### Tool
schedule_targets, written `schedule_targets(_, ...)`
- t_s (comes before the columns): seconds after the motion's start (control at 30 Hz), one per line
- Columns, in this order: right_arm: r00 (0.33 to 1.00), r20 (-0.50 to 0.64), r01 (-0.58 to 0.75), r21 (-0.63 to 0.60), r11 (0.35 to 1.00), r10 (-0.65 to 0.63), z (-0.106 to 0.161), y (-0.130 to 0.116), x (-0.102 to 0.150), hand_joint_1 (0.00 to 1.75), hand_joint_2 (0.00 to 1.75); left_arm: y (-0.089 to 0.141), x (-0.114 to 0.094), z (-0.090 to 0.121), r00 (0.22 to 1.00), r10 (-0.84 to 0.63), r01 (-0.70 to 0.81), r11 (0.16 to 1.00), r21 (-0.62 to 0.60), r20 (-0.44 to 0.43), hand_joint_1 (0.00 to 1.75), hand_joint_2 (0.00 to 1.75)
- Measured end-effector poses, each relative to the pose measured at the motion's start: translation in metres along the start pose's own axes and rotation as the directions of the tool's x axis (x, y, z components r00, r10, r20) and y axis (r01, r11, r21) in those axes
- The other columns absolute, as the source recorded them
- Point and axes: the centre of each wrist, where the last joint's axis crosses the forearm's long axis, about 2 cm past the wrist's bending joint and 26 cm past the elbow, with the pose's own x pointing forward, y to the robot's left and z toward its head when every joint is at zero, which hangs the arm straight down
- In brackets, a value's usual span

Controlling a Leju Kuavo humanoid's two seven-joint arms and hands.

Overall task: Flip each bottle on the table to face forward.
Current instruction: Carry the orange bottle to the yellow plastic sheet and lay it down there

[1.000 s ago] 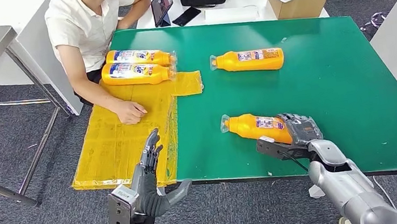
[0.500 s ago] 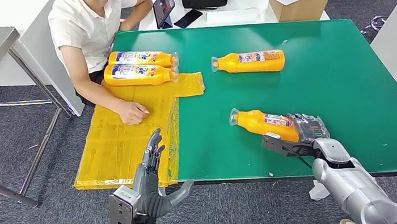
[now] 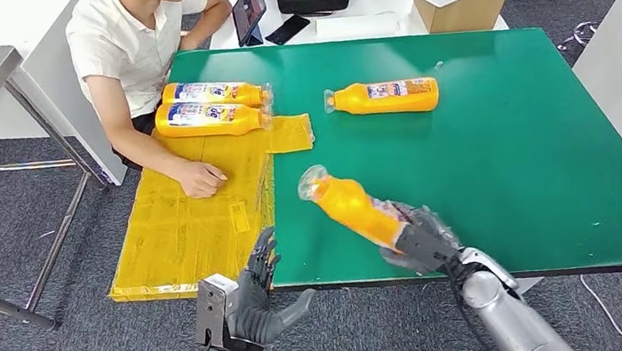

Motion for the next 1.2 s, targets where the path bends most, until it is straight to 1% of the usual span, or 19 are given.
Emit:
schedule_targets(0.03,1.000,0.021,0.016,0.004,1.000,-0.016,-0.001,0.004,0.005,1.73,1.75,-0.001,-0.003,0.000,1.000,-0.001,0.001,1.000,-0.004,-0.007,0.00,1.75)
schedule_targets(0.1,0.996,0.075,0.055,0.016,0.998,-0.056,-0.002,0.012,0.014,1.55,1.75,-0.003,-0.007,0.000,1.000,0.006,-0.006,1.000,-0.023,-0.020,0.00,1.75)
schedule_targets(0.13,0.991,0.107,0.080,0.021,0.997,-0.081,-0.004,0.016,0.020,1.49,1.75,-0.005,-0.009,0.000,0.999,0.018,-0.019,0.999,-0.037,-0.029,0.00,1.75)
schedule_targets(0.17,0.984,0.143,0.104,0.026,0.994,-0.107,-0.006,0.021,0.028,1.47,1.75,-0.007,-0.010,0.000,0.999,0.034,-0.036,0.998,-0.051,-0.037,0.00,1.75)
schedule_targets(0.27,0.965,0.216,0.148,0.020,0.989,-0.148,-0.014,0.034,0.048,1.67,1.75,-0.011,-0.010,-0.001,0.996,0.075,-0.079,0.994,-0.080,-0.048,0.00,1.75)
schedule_targets(0.33,0.958,0.234,0.170,0.010,0.985,-0.168,-0.018,0.042,0.056,1.74,1.75,-0.014,-0.010,-0.002,0.994,0.094,-0.098,0.991,-0.094,-0.051,0.00,1.75)
schedule_targets(0.57,0.948,0.237,0.207,0.043,0.977,-0.211,-0.019,0.072,0.065,1.75,1.75,-0.018,-0.003,-0.002,0.993,0.115,-0.117,0.984,-0.131,-0.022,0.00,1.75)
schedule_targets(0.87,0.943,0.238,0.216,0.087,0.973,-0.231,-0.025,0.094,0.071,1.75,1.75,-0.018,0.001,0.000,0.985,0.175,-0.174,0.978,-0.118,-0.003,0.00,1.75)
schedule_targets(1.1,0.944,0.265,0.170,0.116,0.979,-0.196,-0.027,0.110,0.078,1.75,1.75,-0.015,0.004,-0.003,0.984,0.178,-0.177,0.982,-0.069,0.007,0.00,1.75)
schedule_targets(1.2,0.943,0.289,0.132,0.121,0.984,-0.162,-0.027,0.116,0.082,1.75,1.75,-0.015,0.006,-0.007,0.985,0.175,-0.174,0.983,-0.053,0.007,0.00,1.75)
